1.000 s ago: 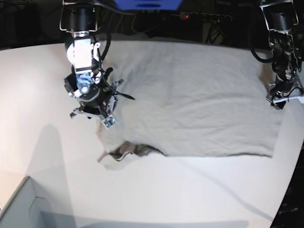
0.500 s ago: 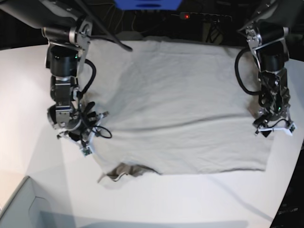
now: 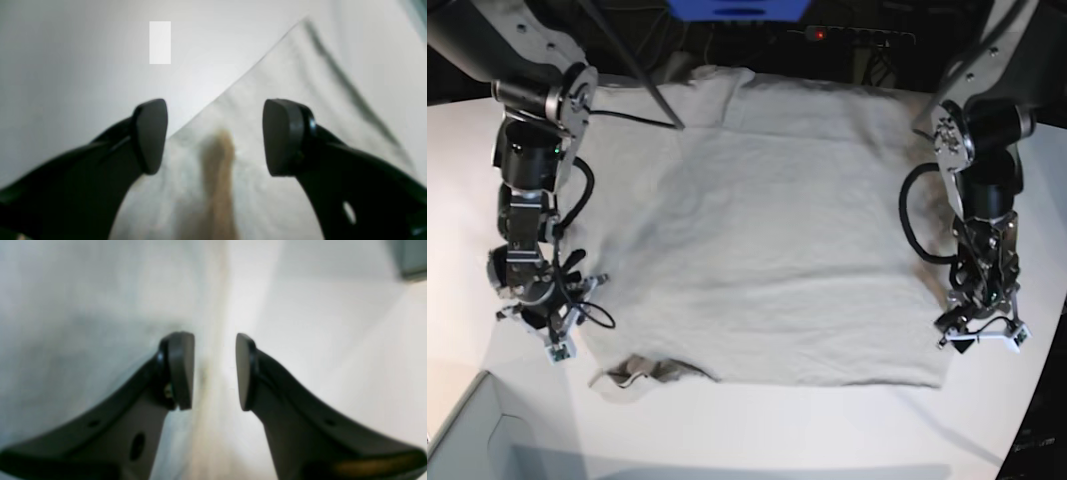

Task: Layout the t-shirt on the table in an organized manner, then fold the t-shirt properly
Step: 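Grasp the shirt edge with both grippers and pull it taut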

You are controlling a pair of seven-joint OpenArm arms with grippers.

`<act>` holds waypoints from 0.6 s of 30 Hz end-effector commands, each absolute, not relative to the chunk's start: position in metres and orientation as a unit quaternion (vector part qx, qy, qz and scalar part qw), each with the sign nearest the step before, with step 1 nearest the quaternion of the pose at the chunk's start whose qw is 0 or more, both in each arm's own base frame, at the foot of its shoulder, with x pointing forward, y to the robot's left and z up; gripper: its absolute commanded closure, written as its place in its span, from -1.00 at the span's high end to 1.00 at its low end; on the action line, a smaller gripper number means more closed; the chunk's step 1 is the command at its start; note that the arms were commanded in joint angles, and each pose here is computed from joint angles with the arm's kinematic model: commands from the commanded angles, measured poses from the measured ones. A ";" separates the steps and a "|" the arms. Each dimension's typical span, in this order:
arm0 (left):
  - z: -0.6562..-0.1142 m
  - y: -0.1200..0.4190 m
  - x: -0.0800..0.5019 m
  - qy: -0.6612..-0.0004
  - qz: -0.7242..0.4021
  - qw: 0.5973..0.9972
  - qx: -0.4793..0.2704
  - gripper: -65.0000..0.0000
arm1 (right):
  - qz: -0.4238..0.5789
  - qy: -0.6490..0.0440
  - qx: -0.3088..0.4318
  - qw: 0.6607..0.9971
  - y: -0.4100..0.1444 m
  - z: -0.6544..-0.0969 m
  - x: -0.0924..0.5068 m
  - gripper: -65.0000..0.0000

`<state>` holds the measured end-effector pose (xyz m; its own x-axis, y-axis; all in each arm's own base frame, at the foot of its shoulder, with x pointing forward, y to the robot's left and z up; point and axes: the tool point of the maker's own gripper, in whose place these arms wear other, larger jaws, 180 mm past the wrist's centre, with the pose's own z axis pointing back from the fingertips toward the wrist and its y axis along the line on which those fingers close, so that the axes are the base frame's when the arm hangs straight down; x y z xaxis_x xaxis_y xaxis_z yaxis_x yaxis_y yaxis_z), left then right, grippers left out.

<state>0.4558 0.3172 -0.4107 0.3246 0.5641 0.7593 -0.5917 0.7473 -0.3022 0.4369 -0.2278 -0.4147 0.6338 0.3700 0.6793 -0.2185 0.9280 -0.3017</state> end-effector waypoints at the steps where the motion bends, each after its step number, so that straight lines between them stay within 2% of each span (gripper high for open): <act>1: -0.381 0.329 0.469 -0.494 0.350 0.796 0.017 0.33 | 0.155 -0.432 -0.110 0.881 -0.231 -0.389 0.451 -0.39; 5: -0.367 0.317 0.451 -0.497 0.338 0.799 -0.005 0.33 | 0.158 -0.448 -0.136 0.869 -0.232 -0.377 0.430 -0.39; 9: -0.365 0.305 0.407 -0.493 0.333 0.803 -0.035 0.33 | 0.158 -0.452 -0.147 0.866 -0.220 -0.381 0.389 -0.39; 14: -0.408 0.294 0.332 -0.430 0.338 0.836 -0.042 0.33 | 0.158 -0.429 -0.134 0.879 -0.198 -0.405 0.331 -0.39; 18: -0.431 0.299 0.297 -0.413 0.339 0.845 -0.020 0.33 | 0.157 -0.408 -0.121 0.891 -0.189 -0.423 0.305 -0.39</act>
<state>0.2782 0.2900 -0.4523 0.4767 0.6128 0.6302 -0.5807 0.7578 -0.2976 0.2881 -0.1859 -0.4408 0.6673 0.3710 0.6458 -0.2012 0.9246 -0.3233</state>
